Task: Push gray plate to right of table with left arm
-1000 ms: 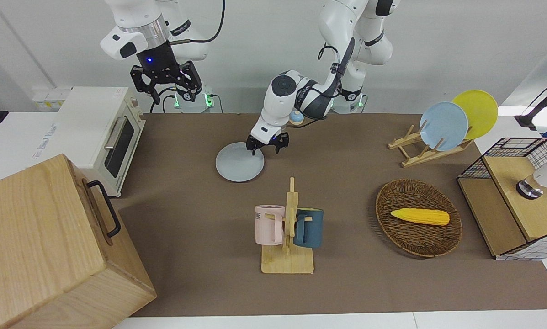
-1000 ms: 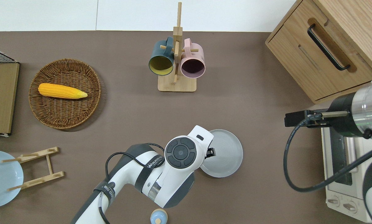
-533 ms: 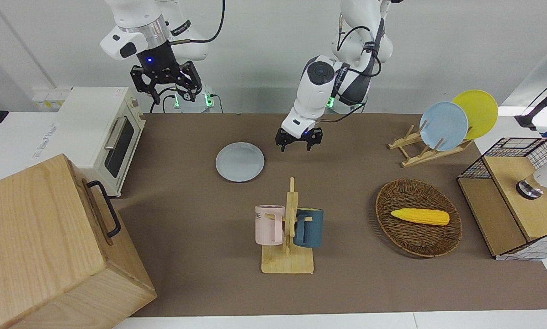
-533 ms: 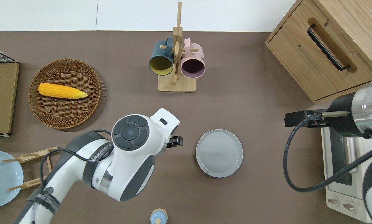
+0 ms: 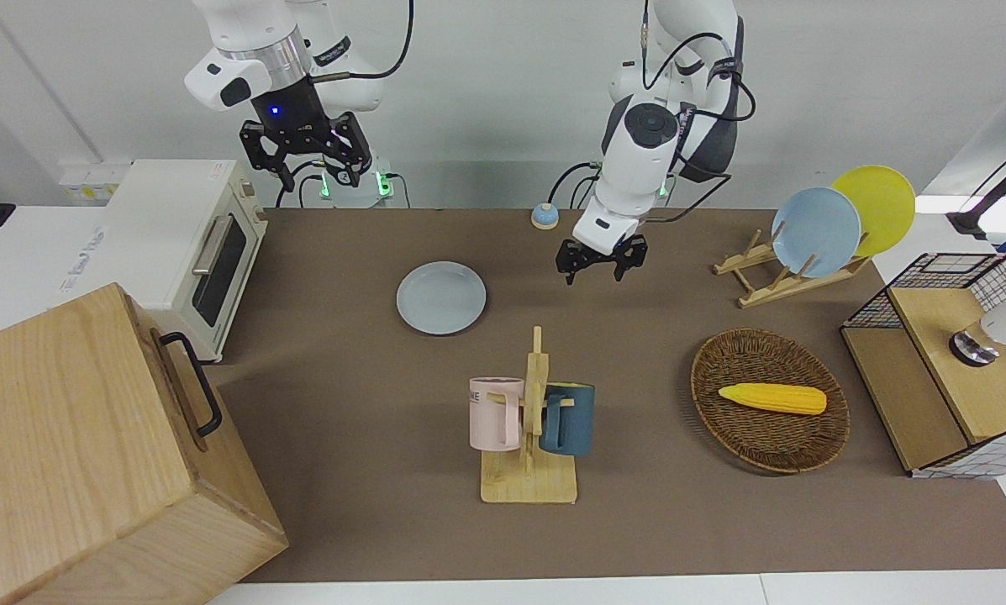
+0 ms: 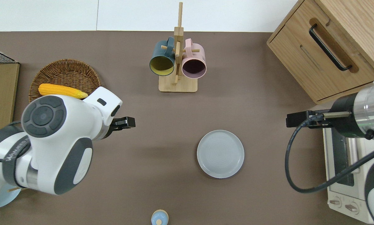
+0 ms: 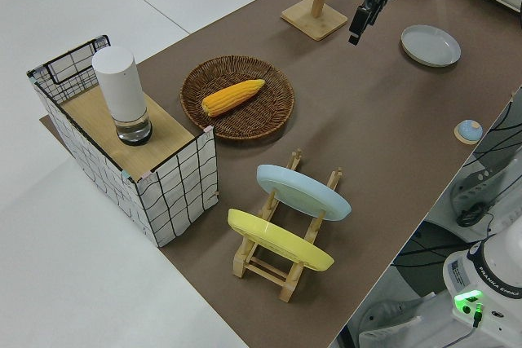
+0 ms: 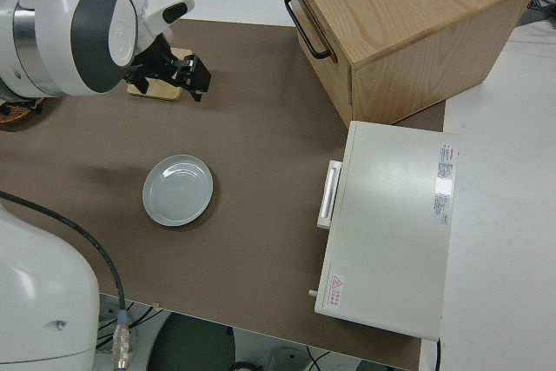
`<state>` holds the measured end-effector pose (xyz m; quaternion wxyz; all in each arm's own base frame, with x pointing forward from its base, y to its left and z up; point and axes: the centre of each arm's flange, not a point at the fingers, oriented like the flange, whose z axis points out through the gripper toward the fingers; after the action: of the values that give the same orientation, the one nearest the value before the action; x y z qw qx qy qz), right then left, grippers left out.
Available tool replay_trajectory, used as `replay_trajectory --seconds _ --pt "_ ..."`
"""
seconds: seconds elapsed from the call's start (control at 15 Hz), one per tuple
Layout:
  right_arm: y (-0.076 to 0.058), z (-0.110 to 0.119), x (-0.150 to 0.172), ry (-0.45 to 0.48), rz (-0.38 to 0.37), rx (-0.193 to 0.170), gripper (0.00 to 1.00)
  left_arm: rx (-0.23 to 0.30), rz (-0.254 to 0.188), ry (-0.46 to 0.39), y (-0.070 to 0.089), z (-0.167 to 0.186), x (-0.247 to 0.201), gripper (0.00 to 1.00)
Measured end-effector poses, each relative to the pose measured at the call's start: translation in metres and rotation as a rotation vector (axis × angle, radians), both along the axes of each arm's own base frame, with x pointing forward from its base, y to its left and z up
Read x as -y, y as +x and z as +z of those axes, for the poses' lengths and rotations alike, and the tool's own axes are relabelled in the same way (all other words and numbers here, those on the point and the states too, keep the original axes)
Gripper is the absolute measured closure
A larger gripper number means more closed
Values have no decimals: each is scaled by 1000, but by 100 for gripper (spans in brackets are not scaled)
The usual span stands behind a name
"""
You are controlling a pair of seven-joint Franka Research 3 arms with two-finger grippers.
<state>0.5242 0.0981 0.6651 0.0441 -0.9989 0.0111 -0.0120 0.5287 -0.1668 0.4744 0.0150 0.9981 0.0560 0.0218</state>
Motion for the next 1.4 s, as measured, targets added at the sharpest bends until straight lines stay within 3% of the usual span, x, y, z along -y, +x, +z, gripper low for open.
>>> replay_trajectory --seconds 0.33,0.6,1.13,1.4 --pt "0 0 0 0 0 0 0 -13 42 7 14 39 -61 1" --pt "0 0 0 0 0 0 0 -22 13 10 15 67 -95 1" --pt "0 0 0 0 0 0 0 -38 1 12 7 132 -103 1" --pt "0 0 0 0 0 0 0 -70 -14 25 1 142 -107 1"
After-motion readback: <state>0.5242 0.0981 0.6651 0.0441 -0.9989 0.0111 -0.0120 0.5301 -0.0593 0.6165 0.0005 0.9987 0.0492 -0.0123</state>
